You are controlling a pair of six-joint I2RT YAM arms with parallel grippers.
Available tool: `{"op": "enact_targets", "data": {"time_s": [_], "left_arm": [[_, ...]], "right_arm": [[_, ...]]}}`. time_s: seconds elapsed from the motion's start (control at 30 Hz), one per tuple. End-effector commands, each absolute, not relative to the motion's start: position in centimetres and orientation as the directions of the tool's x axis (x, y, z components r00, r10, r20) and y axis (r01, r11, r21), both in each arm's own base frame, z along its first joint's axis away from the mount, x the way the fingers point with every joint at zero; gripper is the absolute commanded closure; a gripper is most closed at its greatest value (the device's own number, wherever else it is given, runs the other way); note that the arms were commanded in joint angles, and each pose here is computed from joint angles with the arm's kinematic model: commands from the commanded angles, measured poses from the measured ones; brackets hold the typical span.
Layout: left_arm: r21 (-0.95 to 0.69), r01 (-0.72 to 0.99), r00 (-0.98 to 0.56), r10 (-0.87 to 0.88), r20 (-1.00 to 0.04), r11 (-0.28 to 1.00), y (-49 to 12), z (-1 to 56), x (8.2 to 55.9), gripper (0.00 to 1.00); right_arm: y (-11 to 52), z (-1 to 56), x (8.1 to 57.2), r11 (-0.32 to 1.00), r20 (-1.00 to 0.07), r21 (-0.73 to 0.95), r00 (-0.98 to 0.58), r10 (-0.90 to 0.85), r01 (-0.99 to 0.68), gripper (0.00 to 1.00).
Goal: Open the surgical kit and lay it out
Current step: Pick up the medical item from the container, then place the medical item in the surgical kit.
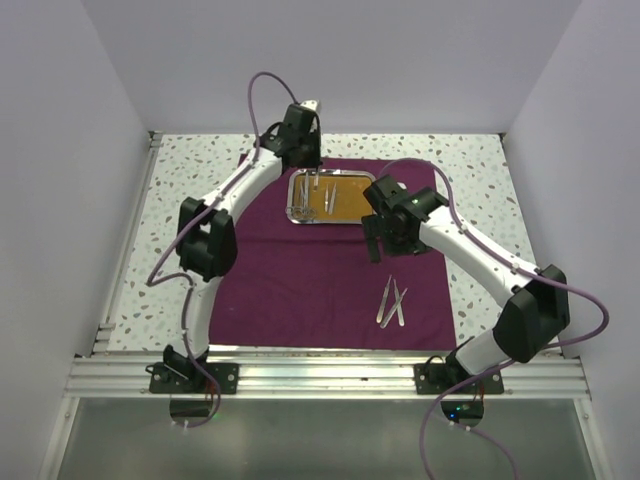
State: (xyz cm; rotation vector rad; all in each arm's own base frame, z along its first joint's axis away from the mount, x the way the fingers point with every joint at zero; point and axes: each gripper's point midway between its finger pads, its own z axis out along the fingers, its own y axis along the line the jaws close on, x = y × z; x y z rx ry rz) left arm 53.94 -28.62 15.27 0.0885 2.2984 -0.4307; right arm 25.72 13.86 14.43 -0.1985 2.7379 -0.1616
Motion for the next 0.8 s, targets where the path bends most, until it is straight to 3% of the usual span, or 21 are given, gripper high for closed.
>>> {"op": "enact_targets", "data": {"time_s": [0.0,0.1,0.3,0.5,0.77], "left_arm": [[-0.271,0.182,-0.701,-0.069,-0.710,0.945,-28.1,17.6,50.2,1.00],[-0.287,0.176,-0.693,-0.089,-0.715,0.942,-28.6,19.5,46.6,1.00],[-0.191,0.153,-0.785,0.003,-0.619,0.970,-26.6,15.7,33.7,1.00],[-0.250,0.050,-0.829,-0.099,-0.551,0.967,-22.6,12.4,23.9,1.00],[-0.250,0.012,-0.838,-0.127,-0.530,0.968,-20.8,8.5,18.5,1.00]], "right_arm": [[13.7,16.4,26.2,0.983,-0.435,-0.125,-0.883,-0.179,-0.137,0.08],[13.6,16.9,26.1,0.981,-0.448,-0.122,-0.873,-0.190,-0.151,0.08],[13.6,17.3,24.5,0.989,-0.470,-0.049,-0.870,-0.149,-0.143,0.06],[13.7,16.4,23.1,0.991,-0.475,0.021,-0.874,-0.103,-0.128,0.06],[13.8,16.4,23.1,0.984,-0.474,0.015,-0.868,-0.149,-0.177,0.06]]}}
